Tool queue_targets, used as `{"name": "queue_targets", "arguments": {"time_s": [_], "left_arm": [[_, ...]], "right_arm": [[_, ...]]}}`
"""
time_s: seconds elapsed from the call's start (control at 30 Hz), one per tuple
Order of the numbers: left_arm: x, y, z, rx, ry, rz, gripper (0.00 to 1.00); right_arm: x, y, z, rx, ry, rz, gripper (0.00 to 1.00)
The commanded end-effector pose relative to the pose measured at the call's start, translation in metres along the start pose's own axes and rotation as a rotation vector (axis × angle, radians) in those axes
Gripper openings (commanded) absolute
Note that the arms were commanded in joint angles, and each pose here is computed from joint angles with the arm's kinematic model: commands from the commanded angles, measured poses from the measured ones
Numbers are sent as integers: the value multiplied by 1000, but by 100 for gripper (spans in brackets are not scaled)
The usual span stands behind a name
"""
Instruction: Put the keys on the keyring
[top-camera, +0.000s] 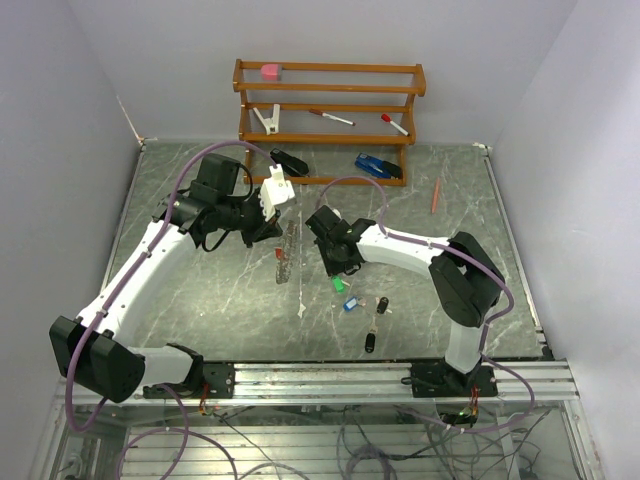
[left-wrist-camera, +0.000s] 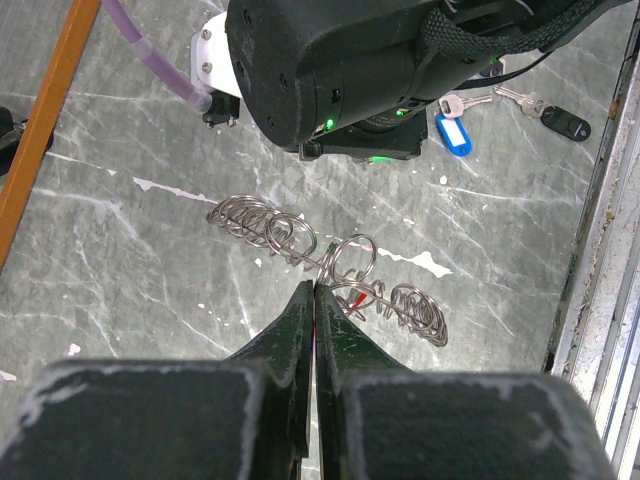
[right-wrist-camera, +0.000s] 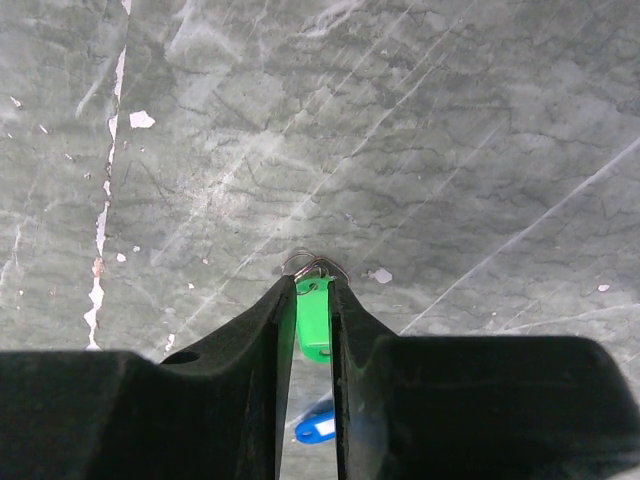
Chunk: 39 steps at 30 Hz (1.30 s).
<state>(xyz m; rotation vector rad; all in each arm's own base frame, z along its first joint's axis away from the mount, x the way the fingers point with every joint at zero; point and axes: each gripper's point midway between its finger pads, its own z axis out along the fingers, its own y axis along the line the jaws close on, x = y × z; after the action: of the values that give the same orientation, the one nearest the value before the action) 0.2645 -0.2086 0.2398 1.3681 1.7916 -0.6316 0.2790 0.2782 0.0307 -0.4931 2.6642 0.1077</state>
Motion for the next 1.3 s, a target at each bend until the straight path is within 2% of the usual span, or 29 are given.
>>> {"name": "queue_targets", "arguments": {"time_s": [0.0, 0.4, 0.5, 0.63, 0.77, 1.27], "left_arm": [[-13, 2, -6, -8, -45, 30, 7], [-12, 3, -5, -8, -44, 27, 7], [-11, 3, -4, -4, -45, 25, 7], [-11, 3, -4, -4, -42, 26, 7], [-12, 3, -5, -5, -45, 27, 7], [-11, 2, -5, -7, -48, 23, 7]], "right_arm": [[5, -1, 7, 3, 14, 3, 20], [2, 3, 4, -14, 7, -25, 20], [4, 4, 3, -18, 13, -37, 22], [6, 9, 3, -28, 18, -56, 29], [6, 12, 2, -28, 16, -68, 30], [16, 4, 10, 11, 35, -71, 20]]}}
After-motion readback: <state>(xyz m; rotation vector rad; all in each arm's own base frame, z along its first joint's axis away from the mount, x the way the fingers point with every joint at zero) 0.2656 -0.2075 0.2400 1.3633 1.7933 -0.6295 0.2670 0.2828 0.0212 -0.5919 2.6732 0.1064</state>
